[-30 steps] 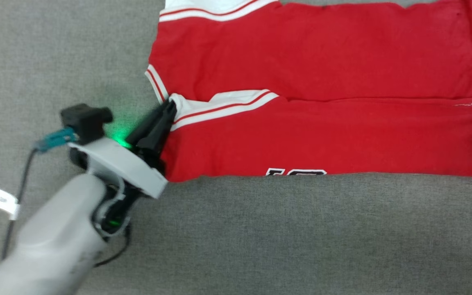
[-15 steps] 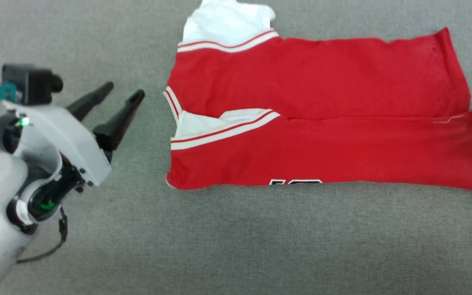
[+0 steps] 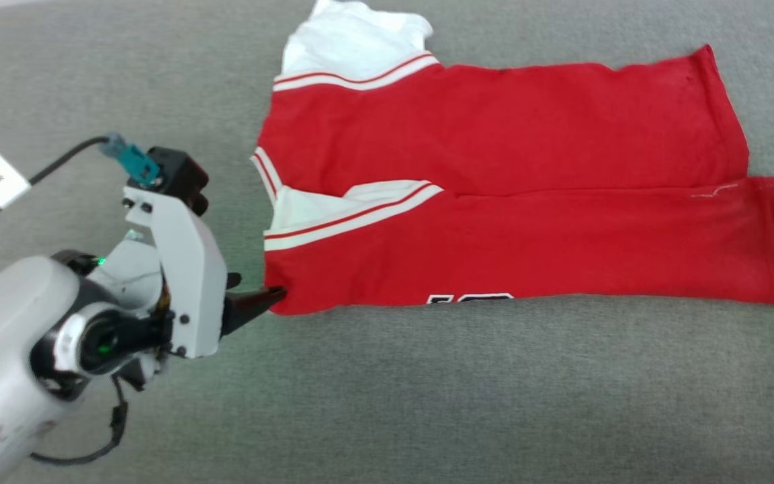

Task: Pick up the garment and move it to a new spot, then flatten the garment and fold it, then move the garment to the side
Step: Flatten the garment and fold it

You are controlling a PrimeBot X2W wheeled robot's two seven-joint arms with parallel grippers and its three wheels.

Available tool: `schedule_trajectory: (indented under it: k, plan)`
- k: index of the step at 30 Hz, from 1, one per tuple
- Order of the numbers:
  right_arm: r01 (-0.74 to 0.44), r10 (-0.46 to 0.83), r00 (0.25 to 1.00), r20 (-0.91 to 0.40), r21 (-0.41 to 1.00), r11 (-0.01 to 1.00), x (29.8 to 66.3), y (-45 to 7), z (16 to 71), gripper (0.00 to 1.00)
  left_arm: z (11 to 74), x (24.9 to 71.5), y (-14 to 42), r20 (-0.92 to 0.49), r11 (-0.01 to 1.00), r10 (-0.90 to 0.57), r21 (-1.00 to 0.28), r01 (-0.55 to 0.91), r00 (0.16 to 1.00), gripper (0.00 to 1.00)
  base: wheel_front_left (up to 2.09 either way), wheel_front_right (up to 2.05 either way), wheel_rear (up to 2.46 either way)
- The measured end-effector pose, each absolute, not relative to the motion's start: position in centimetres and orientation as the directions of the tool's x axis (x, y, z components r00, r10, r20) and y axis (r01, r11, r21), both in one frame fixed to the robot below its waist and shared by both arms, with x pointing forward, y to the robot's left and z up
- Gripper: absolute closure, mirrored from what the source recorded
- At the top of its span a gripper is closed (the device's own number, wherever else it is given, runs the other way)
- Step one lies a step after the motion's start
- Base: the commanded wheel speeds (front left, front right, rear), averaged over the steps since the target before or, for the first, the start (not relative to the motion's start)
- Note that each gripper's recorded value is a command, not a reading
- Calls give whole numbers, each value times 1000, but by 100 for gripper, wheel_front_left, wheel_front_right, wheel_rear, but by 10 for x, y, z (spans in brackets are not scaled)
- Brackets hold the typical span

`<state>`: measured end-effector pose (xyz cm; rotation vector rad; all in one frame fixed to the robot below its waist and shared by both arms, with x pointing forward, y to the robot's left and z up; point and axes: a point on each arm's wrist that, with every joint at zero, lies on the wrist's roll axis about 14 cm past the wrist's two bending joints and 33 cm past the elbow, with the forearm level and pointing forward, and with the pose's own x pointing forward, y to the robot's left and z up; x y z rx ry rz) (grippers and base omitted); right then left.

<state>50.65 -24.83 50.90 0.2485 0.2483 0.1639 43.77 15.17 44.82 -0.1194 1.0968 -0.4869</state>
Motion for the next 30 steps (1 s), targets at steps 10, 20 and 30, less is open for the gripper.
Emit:
schedule_trajectory:
  k: [10, 20, 30]
  plan:
    - [-73, 143, 954, -263, 260, 963, 500, -267, 494, 0, 406, 453, 132, -835, 879, -468, -406, 249, 289, 0, 0, 0, 0]
    - [-60, 124, 953, -278, 227, 972, 499, -279, 499, 0, 386, 456, 128, -830, 864, -498, -450, 225, 252, 100, 0, 0, 0]
    - [-211, 260, 718, -646, 154, 965, 454, -257, 452, 0, 390, 451, 118, -793, 836, -547, -499, 230, 268, 100, 0, 0, 0]
